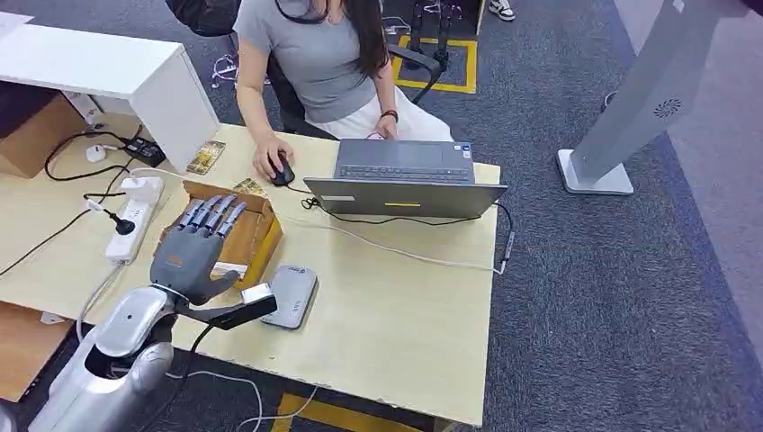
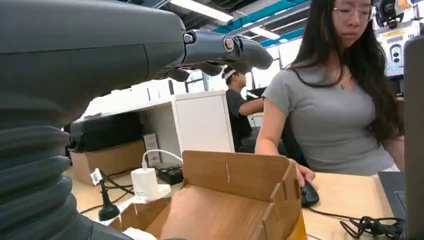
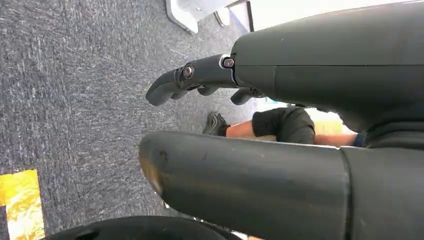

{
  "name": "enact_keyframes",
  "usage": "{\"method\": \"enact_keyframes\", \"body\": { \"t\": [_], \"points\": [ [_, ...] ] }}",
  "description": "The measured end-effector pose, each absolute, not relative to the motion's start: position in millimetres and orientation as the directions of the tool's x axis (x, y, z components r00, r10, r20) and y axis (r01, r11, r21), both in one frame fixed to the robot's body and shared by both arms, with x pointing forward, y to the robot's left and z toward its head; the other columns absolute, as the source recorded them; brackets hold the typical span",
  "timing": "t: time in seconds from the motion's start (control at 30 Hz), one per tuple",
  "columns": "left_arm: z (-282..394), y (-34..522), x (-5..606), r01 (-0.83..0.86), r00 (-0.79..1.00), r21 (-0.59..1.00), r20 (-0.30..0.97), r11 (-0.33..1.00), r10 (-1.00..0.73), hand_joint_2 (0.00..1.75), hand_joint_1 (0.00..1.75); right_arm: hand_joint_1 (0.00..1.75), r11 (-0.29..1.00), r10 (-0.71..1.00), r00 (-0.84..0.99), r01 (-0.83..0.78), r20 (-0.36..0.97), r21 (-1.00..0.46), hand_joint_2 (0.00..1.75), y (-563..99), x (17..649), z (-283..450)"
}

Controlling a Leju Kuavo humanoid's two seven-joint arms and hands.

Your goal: Pass the card to the sensor for recognition and then transmit it.

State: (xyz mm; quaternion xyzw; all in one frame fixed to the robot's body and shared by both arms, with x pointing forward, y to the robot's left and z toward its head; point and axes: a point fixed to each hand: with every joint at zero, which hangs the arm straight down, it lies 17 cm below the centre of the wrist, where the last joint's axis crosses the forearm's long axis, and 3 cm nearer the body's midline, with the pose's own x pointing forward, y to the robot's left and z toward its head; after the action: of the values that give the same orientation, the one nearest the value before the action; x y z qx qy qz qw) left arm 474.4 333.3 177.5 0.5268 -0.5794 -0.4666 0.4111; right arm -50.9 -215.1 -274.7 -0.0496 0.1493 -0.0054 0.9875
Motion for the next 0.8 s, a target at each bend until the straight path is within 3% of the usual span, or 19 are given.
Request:
{"method": "enact_keyframes", "body": {
  "t": [0.8],
  "points": [
    [167.3,343.0,480.4,-0.19,-0.072,0.982,-0.023,-0.009,-0.997,1.75,0.0,0.0,0.995,-0.023,0.956,-0.006,-0.294,-0.099,0.0,-214.3,-49.6,-274.3]
  ]
}}
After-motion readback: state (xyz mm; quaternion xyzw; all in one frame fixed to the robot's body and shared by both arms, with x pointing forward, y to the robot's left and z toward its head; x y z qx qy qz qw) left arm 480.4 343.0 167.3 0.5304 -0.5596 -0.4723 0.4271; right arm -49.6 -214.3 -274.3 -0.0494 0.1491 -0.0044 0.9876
